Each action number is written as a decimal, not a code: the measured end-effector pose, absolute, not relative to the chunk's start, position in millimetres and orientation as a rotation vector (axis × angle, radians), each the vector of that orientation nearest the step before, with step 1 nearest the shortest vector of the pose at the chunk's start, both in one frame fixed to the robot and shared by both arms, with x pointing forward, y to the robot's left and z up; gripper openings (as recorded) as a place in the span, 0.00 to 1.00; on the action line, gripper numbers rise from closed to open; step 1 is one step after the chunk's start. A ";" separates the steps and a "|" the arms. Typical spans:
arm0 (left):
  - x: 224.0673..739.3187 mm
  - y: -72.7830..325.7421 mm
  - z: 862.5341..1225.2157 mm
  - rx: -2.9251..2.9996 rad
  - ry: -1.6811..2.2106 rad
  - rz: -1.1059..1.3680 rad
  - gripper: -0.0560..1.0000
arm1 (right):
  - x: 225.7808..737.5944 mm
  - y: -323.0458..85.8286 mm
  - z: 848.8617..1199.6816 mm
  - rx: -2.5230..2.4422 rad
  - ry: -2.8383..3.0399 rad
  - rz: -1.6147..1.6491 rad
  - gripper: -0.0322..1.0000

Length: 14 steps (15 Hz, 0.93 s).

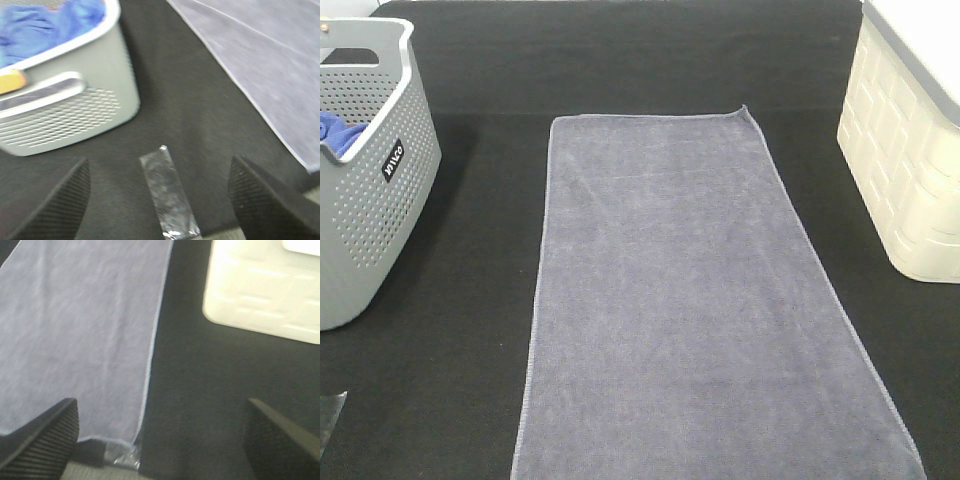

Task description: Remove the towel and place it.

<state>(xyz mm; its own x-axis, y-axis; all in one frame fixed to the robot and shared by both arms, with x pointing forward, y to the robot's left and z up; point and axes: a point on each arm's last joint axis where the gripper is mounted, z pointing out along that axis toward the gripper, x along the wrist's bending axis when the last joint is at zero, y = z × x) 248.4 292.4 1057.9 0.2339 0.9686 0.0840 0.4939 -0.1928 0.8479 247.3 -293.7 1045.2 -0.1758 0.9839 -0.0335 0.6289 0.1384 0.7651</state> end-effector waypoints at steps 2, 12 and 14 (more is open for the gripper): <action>241.2 293.1 1057.4 1.745 1.364 0.907 0.75 | 235.7 -294.6 1045.4 1.529 1.771 0.874 0.83; 231.6 293.4 1056.5 1.700 1.328 0.953 0.75 | 228.2 -294.8 1045.0 1.501 1.729 0.904 0.83; 231.6 293.4 1056.5 1.700 1.328 0.953 0.75 | 228.2 -294.8 1045.0 1.501 1.729 0.904 0.83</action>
